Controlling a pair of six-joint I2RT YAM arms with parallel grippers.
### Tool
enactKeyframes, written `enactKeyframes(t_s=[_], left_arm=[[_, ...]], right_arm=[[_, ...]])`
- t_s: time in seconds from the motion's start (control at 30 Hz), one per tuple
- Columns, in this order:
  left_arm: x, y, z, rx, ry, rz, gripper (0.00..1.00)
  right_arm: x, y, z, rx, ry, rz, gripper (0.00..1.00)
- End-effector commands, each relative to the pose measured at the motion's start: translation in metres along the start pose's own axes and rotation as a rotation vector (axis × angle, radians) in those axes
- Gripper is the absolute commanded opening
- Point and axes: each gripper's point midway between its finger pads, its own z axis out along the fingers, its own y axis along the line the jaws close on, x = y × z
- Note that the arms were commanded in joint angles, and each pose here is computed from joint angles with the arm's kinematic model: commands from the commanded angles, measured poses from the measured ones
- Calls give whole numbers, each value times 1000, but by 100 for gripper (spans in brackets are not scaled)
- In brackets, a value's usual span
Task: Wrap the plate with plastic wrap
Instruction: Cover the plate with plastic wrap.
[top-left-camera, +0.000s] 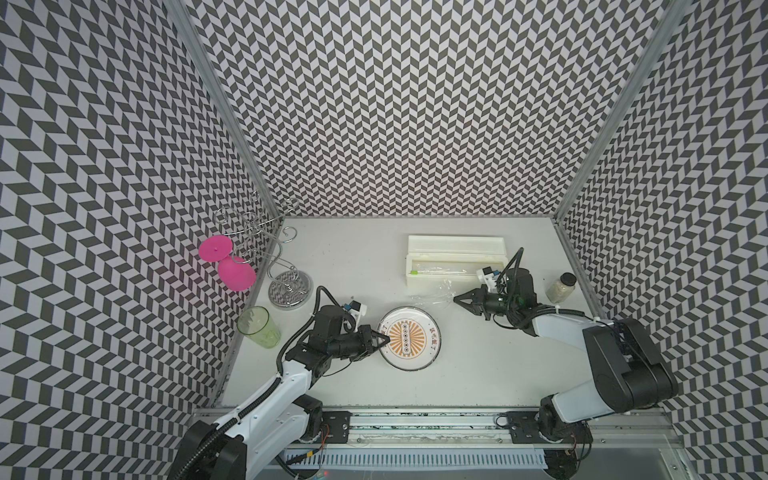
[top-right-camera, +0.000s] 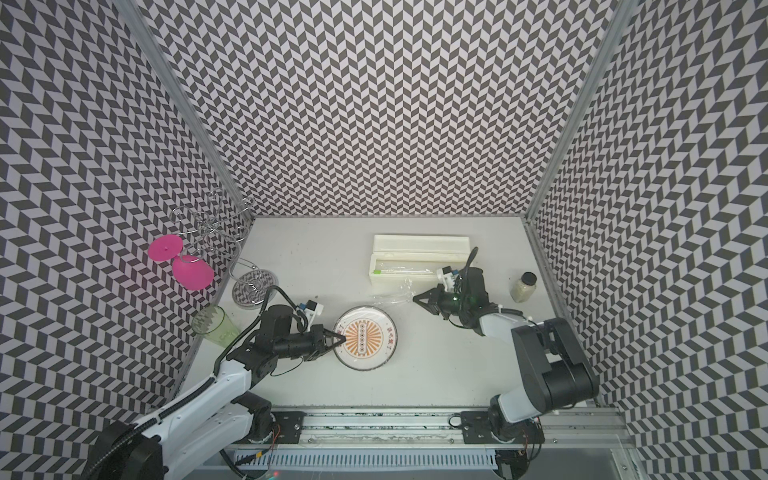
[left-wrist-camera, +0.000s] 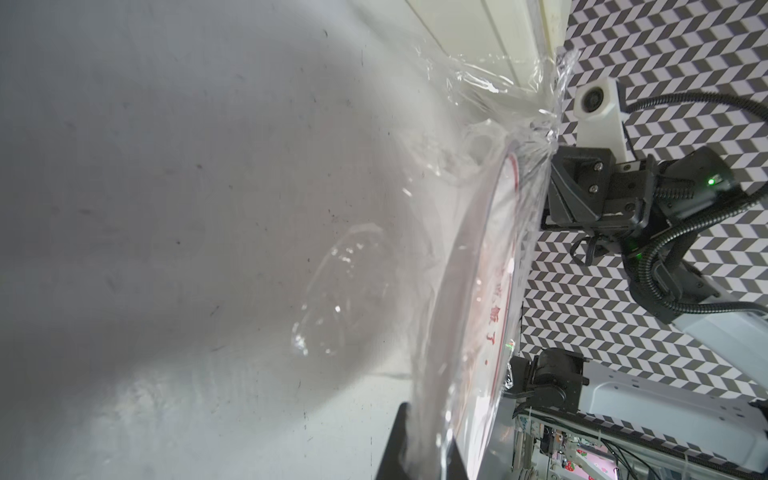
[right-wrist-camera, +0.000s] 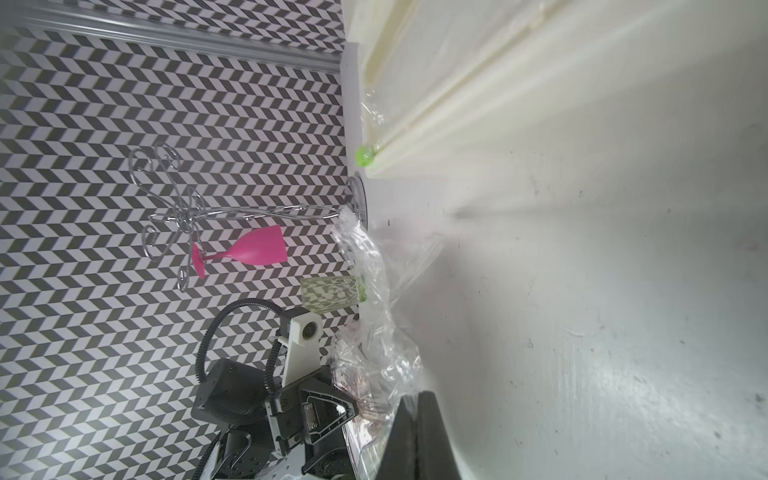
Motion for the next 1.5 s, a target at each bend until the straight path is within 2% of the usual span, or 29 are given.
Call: enactKeyframes(t_s=[0.0,0.17,0.3,0.4,0.63,0.83,0.87,0.93,1.03,1.1,1.17,1.27,1.37,1.47], left_arm=[[0,-18,-7,52,33,29,0],[-7,-29,-9,88,15,41,0],[-12,-44,-12,137,3,59,0],[-16,-61,-15,201,-6,90,0],[-44,-102,-24,324,-118,174,0],[-64,-112,-23,332,-182,219,0],[-66,-112,-22,328,-187,225,0],[-68,-108,-21,313,-191,230,0],[-69,-103,-21,301,-198,230,0],[-70,-100,-23,297,-206,224,0],[-71,-99,-26,298,-213,222,0],[-70,-95,-28,293,-212,221,0],[-69,-89,-25,269,-202,226,0],[-67,-80,-20,222,-177,236,0]], right_arm=[[-19,18,-12,-16,-56,-77,0],[-18,19,-15,-8,-58,-77,0],[-16,-2,-13,62,-71,-55,0],[-9,-7,-6,60,-55,-39,0],[50,29,39,-39,104,-72,0],[95,73,33,-278,258,-72,0],[99,79,29,-305,278,-84,1],[104,84,24,-322,328,-115,20],[104,62,20,-220,346,-132,44],[99,27,19,-66,343,-112,51],[89,-3,11,62,311,-82,54],[61,-33,-17,192,182,-13,57],[23,-26,-43,305,28,-78,60],[-7,24,-55,312,-56,-254,63]])
